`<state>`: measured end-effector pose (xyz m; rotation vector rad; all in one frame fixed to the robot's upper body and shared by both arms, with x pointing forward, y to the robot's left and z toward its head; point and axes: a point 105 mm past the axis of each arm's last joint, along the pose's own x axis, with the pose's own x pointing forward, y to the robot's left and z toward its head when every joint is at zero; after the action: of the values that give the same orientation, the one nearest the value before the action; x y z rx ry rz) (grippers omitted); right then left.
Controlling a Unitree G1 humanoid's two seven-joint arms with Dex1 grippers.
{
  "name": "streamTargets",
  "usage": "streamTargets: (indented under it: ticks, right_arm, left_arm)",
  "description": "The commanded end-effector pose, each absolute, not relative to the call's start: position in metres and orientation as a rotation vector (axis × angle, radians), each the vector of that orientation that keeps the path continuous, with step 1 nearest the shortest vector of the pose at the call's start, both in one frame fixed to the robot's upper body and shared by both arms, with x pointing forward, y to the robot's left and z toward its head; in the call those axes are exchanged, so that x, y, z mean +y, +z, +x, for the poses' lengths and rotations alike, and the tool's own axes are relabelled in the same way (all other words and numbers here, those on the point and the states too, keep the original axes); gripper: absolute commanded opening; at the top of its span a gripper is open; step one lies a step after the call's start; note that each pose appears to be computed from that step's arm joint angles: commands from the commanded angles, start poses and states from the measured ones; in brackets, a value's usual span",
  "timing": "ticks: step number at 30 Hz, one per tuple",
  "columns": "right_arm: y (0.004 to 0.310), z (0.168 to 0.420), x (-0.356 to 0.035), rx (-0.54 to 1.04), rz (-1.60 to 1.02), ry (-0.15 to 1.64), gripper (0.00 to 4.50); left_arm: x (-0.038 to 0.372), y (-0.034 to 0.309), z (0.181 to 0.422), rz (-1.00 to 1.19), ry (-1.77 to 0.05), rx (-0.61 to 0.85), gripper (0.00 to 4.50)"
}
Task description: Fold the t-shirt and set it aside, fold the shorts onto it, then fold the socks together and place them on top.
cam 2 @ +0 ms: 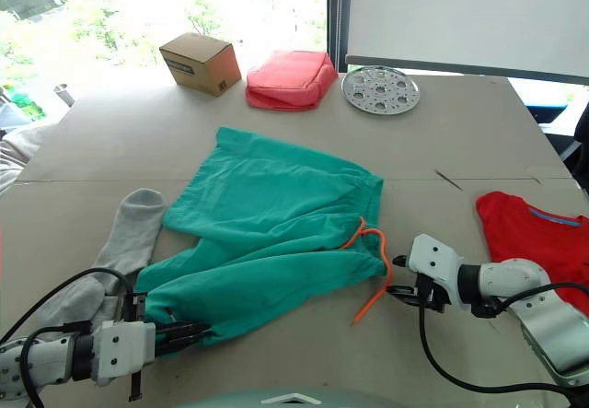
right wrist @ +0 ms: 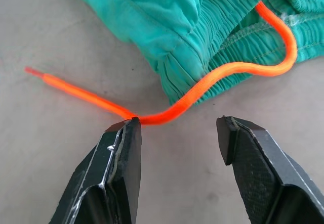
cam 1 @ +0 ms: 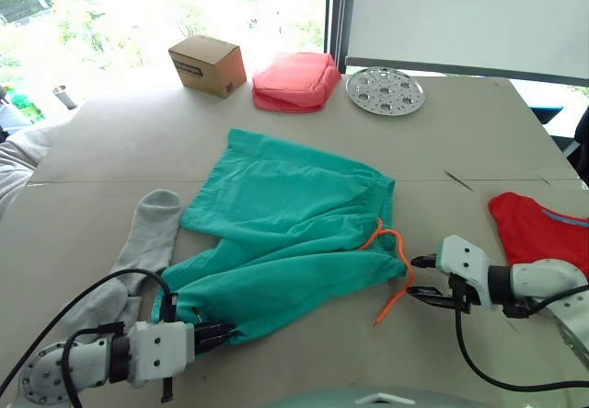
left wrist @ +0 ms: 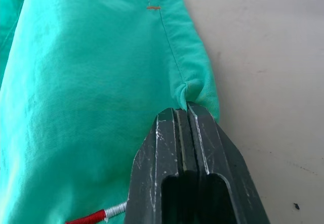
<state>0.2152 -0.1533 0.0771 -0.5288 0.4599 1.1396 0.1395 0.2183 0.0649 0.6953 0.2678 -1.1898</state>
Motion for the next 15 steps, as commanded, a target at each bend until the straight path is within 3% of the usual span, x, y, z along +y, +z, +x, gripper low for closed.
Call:
streamTargets:
  ticks: [1,7,15]
  right_arm:
    - [0.082,0.221,-0.166,0.415,-0.683,1.133,2.55]
    - [0.08,0.235,-0.152,0.308,-0.752,1.142,2.55]
    - [0.094,0.231,-0.127,0.222,-0.705,1.202,2.55]
  left_arm:
    - [0.217,0.071,0.141,0.684,-1.191,0.249,0.0]
    - [0.217,0.071,0.142,0.684,-1.188,0.247,0.0]
    - [0.218,0.07,0.14,0.68,-1.182,0.253,0.0]
